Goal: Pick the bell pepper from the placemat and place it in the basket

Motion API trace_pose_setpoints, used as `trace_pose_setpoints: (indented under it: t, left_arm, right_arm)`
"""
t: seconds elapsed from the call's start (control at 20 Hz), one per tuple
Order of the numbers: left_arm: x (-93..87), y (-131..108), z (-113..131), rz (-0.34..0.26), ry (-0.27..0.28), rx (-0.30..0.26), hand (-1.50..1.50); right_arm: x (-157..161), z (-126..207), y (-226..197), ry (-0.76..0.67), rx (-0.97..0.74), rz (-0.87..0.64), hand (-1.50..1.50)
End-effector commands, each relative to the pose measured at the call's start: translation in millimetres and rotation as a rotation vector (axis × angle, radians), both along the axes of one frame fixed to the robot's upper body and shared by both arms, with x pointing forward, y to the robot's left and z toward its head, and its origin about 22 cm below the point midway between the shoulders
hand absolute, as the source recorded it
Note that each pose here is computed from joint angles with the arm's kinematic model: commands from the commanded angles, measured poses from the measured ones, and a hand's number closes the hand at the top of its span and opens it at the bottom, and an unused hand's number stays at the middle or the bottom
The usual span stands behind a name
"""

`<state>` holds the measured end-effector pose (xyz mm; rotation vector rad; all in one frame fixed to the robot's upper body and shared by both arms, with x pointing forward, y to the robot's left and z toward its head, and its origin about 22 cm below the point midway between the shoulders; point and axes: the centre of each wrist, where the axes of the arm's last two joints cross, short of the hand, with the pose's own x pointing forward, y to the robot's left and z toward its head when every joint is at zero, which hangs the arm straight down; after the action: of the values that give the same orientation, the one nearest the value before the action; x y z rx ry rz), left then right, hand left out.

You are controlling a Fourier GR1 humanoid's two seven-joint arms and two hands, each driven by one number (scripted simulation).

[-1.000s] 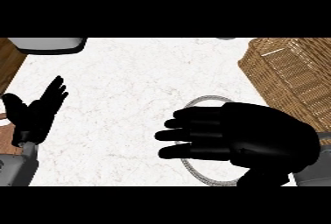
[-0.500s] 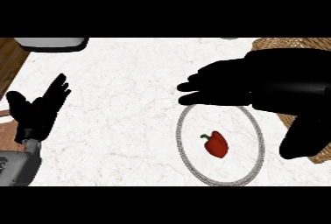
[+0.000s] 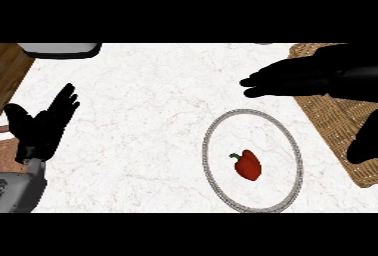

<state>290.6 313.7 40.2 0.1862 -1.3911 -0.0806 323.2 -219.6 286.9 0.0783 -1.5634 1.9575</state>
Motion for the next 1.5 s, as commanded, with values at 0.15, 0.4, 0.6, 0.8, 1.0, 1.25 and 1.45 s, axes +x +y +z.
trace_pose_setpoints:
  t: [0.15,0.4,0.6,0.8,1.0,1.25,1.45]
  left_arm:
    - [8.2,-1.9,0.3,0.000,0.003,-0.013,0.00]
    - [1.2,4.5,-4.1,-0.005,-0.011,-0.010,0.00]
    - [-1.9,-9.4,-14.8,0.004,0.009,-0.005,0.00]
    - [6.0,2.1,-0.9,-0.004,-0.015,0.004,0.00]
    - [-5.5,-6.1,-14.7,-0.007,0.006,-0.002,0.00]
    - [1.7,3.6,-16.1,0.022,-0.001,0.012,0.00]
    - [17.8,-3.1,10.4,-0.002,-0.001,-0.008,0.00]
  right_arm:
    - [11.8,-32.6,-27.0,0.115,0.092,0.085,-1.50]
    - [8.4,-88.7,-21.6,0.117,0.123,0.074,-1.50]
    - [-1.9,-140.9,-10.8,0.120,0.166,0.080,-1.50]
    - [17.5,-168.6,0.6,0.130,0.192,0.072,-1.50]
    - [9.1,-202.3,5.9,0.208,0.271,0.066,-1.50]
    - [8.1,-230.3,35.4,0.142,0.119,0.061,-1.50]
    - [12.6,-242.6,1.3,0.152,0.086,0.067,-1.50]
